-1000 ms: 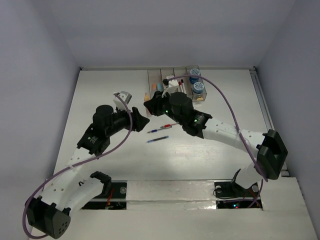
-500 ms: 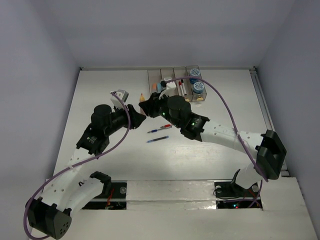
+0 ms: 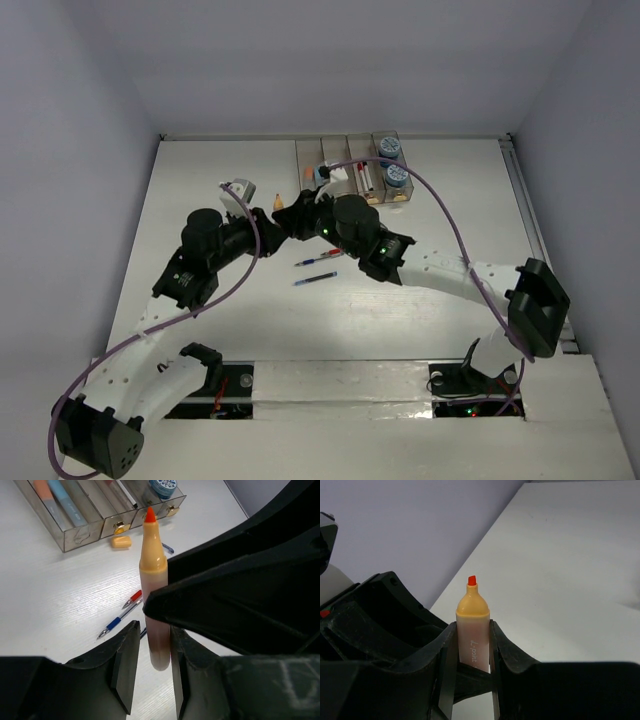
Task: Sort the stationery into containers
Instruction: Pick up the pen from the center of the board.
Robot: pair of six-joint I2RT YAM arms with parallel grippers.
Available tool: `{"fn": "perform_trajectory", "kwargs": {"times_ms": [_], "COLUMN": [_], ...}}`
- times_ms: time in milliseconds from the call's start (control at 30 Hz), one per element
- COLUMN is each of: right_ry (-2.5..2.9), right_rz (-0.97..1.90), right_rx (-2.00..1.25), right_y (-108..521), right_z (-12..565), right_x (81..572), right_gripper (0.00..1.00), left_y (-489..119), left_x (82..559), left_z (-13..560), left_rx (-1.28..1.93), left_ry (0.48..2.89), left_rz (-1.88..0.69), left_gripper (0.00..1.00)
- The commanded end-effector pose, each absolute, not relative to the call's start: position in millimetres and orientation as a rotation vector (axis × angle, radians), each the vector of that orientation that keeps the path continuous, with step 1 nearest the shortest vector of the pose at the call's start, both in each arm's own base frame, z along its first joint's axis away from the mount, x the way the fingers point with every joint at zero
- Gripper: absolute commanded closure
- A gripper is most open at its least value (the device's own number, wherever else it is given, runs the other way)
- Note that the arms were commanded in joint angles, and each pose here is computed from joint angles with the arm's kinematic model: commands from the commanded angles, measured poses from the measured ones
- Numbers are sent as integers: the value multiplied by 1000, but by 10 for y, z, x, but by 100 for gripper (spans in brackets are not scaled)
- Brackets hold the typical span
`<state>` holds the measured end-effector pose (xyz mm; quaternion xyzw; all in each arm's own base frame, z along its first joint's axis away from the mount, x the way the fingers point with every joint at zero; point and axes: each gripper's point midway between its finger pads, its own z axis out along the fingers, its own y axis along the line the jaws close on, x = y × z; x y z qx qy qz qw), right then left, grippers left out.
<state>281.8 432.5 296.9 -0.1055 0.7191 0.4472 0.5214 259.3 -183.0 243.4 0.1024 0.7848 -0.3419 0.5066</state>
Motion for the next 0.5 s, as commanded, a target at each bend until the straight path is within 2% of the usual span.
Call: {"fn": "perform_trajectory", "kwargs": {"times_ms": [0, 67, 133, 167, 200, 233, 267, 300, 400, 467], "right_ry": [1679, 1675, 1681, 1682, 1685, 1693, 1688, 1686, 1665, 1655], "right_rz": [1181, 1194, 1203, 1205, 1197, 1191, 1176, 1161, 1128, 1079], "right_rx": [-287, -295, -307, -305, -302, -301, -300, -300, -362, -433], "right_y": [4493, 4508, 4522, 4522, 4515, 4503, 4471, 4448, 4329, 4218], "right_z": [3120, 3132, 3117, 3118, 3098, 3079, 3103, 3108, 3203, 3215], "right_x": [2628, 2611, 2590, 2589, 2598, 2597, 2604, 2613, 2641, 2660], "right_gripper": [79, 80, 80, 80, 79, 77, 74, 64, 48, 43], "left_y": [-1780, -1752, -1749, -1739, -1729, -1723, -1714, -1710, -1699, -1688], "left_x": [2699, 2715, 2714, 2711, 2712, 2711, 2705, 2704, 2686, 2674], "left_z": [2649, 2653, 2673, 2678, 2683, 2696, 2710, 2710, 2726, 2751], "left_rx": [225, 216, 215, 215, 209, 207, 207, 208, 217, 223], "left_ry": [1798, 1796, 1790, 1787, 1786, 1783, 1777, 1777, 1773, 1767], "left_rz": [-799, -792, -791, -785, -781, -779, -774, -772, -765, -758], "left_gripper": [74, 74, 85, 94, 100, 100, 100, 100, 100, 100]}}
